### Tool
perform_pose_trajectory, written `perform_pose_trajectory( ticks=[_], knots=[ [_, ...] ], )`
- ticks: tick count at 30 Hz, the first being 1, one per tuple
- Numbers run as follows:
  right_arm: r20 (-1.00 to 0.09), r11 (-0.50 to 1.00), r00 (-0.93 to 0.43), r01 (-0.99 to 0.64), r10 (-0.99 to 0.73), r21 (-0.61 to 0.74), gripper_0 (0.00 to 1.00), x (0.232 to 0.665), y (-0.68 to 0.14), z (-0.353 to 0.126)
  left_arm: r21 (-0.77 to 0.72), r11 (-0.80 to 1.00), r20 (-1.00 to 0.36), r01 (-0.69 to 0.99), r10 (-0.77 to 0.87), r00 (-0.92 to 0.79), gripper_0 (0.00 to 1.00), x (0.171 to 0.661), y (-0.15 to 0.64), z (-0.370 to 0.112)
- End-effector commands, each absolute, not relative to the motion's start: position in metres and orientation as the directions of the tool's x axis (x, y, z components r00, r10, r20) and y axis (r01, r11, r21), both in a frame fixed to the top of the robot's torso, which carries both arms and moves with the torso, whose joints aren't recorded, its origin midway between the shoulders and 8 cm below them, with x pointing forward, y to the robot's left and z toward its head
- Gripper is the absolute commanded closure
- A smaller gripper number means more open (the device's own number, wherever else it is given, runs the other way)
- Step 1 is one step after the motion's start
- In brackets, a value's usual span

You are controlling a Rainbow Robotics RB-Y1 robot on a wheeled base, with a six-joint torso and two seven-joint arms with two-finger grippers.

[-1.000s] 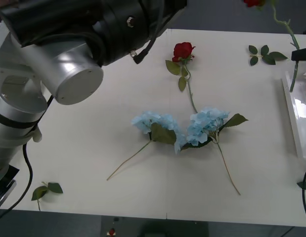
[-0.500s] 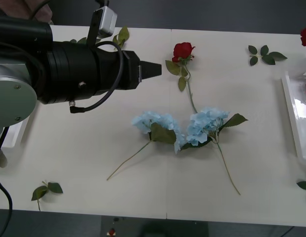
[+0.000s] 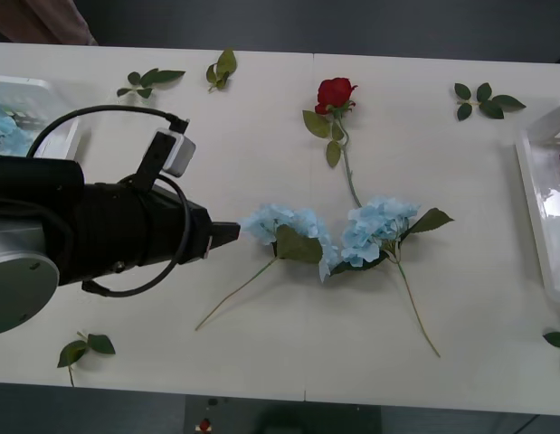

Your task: Put the red flowers into the right box and the blue flowers into the left box

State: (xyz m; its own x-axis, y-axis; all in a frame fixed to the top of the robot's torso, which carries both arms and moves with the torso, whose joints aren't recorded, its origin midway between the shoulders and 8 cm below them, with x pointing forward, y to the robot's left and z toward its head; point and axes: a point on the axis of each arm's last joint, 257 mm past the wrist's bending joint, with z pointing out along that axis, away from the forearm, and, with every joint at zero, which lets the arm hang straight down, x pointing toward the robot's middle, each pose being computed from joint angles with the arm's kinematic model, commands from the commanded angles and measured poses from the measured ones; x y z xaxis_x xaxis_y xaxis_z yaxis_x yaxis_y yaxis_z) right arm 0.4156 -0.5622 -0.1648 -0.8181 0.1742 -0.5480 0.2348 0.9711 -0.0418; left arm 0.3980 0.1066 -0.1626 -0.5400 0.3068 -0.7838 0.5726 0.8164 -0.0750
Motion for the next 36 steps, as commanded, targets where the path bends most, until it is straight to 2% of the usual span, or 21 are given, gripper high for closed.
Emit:
perform_pose_trajectory(
  ticks=[1,12,14,15,16,17,19,25,30,36],
  knots=[
    [-0.558,0.956,-0.800,0.290,0.222,-0.036,1.00,0.416,-0.584,-0.168,0.020,0.806,-0.777,0.592,0.386,-0.498,0.00,0.390,0.118,-0.173],
    [-0.594,0.952,-0.774,0.304,0.220,-0.044,1.00,0.435,-0.607,-0.203,0.168,0.776,-0.711,0.608,0.522,-0.470,0.00,0.397,0.108,-0.209],
    [-0.598,0.953,-0.774,0.297,0.208,-0.053,0.94,0.437,-0.606,-0.204,0.174,0.762,-0.699,0.623,0.541,-0.466,0.00,0.402,0.100,-0.218],
    [-0.599,0.955,-0.774,0.293,0.204,-0.053,0.79,0.439,-0.605,-0.204,0.180,0.756,-0.694,0.630,0.552,-0.463,0.00,0.405,0.097,-0.223],
    [-0.604,0.956,-0.772,0.289,0.200,-0.053,0.54,0.440,-0.604,-0.202,0.186,0.749,-0.688,0.635,0.561,-0.460,0.00,0.406,0.094,-0.227],
    [-0.607,0.957,-0.770,0.285,0.196,-0.054,0.20,0.441,-0.604,-0.202,0.196,0.742,-0.683,0.641,0.573,-0.453,0.00,0.410,0.091,-0.231],
    [-0.614,0.961,-0.767,0.271,0.183,-0.052,0.00,0.446,-0.600,-0.198,0.208,0.733,-0.672,0.648,0.588,-0.450,0.00,0.414,0.087,-0.240],
    [-0.603,0.982,-0.790,0.181,0.109,-0.060,0.00,0.460,-0.571,-0.181,0.233,0.707,-0.651,0.667,0.623,-0.433,0.00,0.424,0.077,-0.260],
    [-0.582,0.994,-0.809,-0.025,-0.081,-0.104,0.00,0.476,-0.518,-0.153,0.244,0.692,-0.628,0.679,0.647,-0.434,0.00,0.429,0.071,-0.278],
    [-0.584,0.964,-0.776,-0.261,-0.237,-0.045,0.00,0.486,-0.454,-0.136,0.246,0.683,-0.612,0.688,0.660,-0.436,0.00,0.430,0.061,-0.289]
  ],
)
